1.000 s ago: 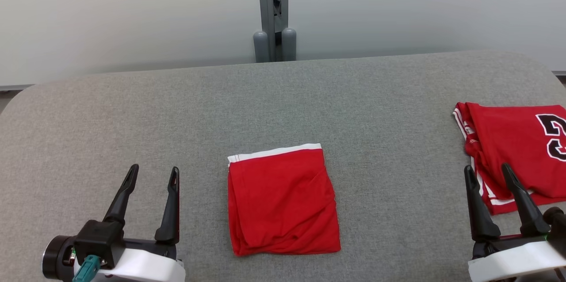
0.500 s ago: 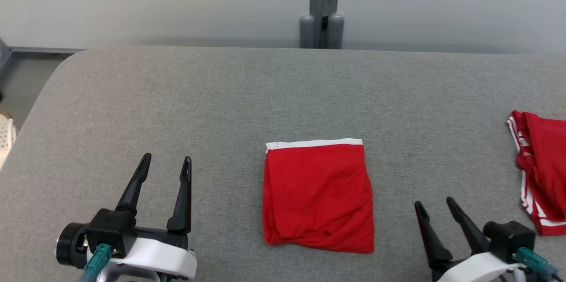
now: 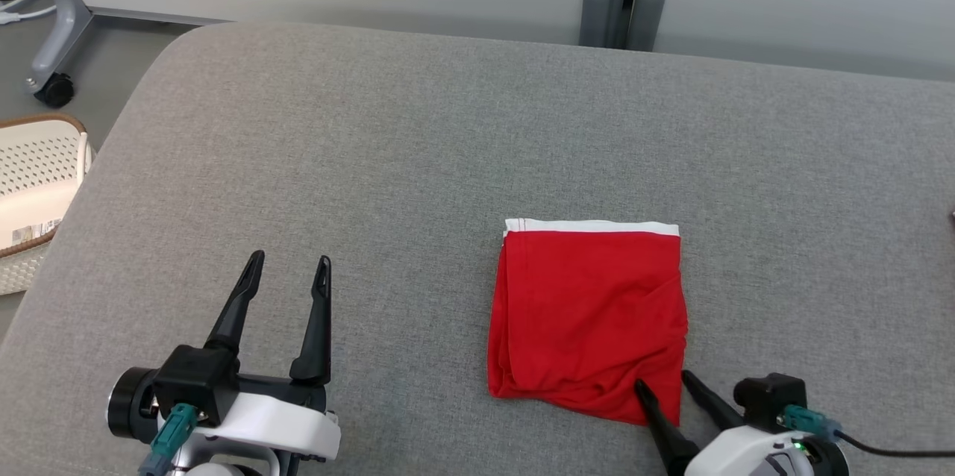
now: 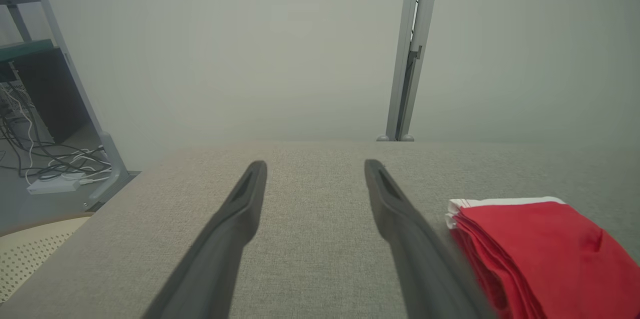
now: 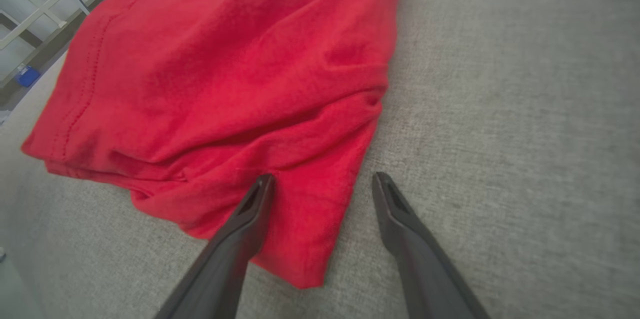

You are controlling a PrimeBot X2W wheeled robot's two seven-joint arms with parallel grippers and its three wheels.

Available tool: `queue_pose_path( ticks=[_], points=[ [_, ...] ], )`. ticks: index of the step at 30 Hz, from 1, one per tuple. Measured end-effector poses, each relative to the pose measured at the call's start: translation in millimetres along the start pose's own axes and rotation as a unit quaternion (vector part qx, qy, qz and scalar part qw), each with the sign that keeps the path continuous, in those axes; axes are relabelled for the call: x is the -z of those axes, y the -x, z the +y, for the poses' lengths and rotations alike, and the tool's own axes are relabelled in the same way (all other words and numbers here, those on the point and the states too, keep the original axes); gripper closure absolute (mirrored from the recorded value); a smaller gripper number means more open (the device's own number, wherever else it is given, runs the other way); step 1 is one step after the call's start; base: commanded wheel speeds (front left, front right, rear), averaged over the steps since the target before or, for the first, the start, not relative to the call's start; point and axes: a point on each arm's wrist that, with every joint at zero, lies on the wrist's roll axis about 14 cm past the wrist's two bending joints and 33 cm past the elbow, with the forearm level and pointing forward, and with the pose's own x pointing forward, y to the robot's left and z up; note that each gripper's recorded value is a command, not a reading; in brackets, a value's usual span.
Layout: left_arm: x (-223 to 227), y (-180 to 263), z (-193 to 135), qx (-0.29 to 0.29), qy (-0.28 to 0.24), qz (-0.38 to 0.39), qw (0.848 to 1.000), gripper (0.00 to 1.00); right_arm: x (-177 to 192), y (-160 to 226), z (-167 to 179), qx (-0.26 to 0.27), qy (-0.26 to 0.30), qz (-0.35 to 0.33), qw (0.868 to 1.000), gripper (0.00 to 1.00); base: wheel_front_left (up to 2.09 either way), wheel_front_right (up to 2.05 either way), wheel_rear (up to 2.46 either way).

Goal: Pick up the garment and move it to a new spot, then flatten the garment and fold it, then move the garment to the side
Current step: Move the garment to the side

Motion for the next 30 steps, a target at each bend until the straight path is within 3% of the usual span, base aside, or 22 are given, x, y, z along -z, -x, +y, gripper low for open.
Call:
queue_pose_path(
  ticks=[1, 2, 3, 4, 15, 24, 30],
  points=[
    [1, 0, 0, -0.001, 0.000, 0.002, 1.000, 0.00, 1, -1, 2, -0.003, -0.003, 0.006, 1.000, 0.24, 0.00, 0.00, 0.00],
    [2, -1, 0, -0.001, 0.000, 0.001, 1.000, 0.00, 4, -2, 4, -0.007, -0.004, 0.014, 1.000, 0.55, 0.00, 0.00, 0.00],
    [2, -2, -1, 0.001, 0.000, 0.000, 1.000, 0.00, 2, -4, 6, -0.011, -0.004, 0.013, 1.000, 0.70, 0.00, 0.00, 0.00],
    [2, -4, -2, 0.002, 0.000, 0.000, 1.000, 0.00, 1, -4, 7, -0.012, -0.007, 0.011, 1.000, 1.00, 0.00, 0.00, 0.00],
    [5, -23, -28, 0.045, 0.009, -0.005, 0.999, 0.00, -17, 8, -12, 0.014, -0.004, -0.007, 1.000, 1.00, 0.00, 0.00, 0.00],
    [11, -62, -85, 0.138, 0.015, -0.007, 0.990, 0.00, -36, 53, -94, 0.126, 0.040, -0.021, 0.991, 1.00, 0.00, 0.00, 0.00],
    [22, -88, -146, 0.226, 0.024, -0.001, 0.974, 0.00, -45, 89, -142, 0.205, 0.041, -0.040, 0.977, 1.00, 0.00, 0.00, 0.00]
  ],
)
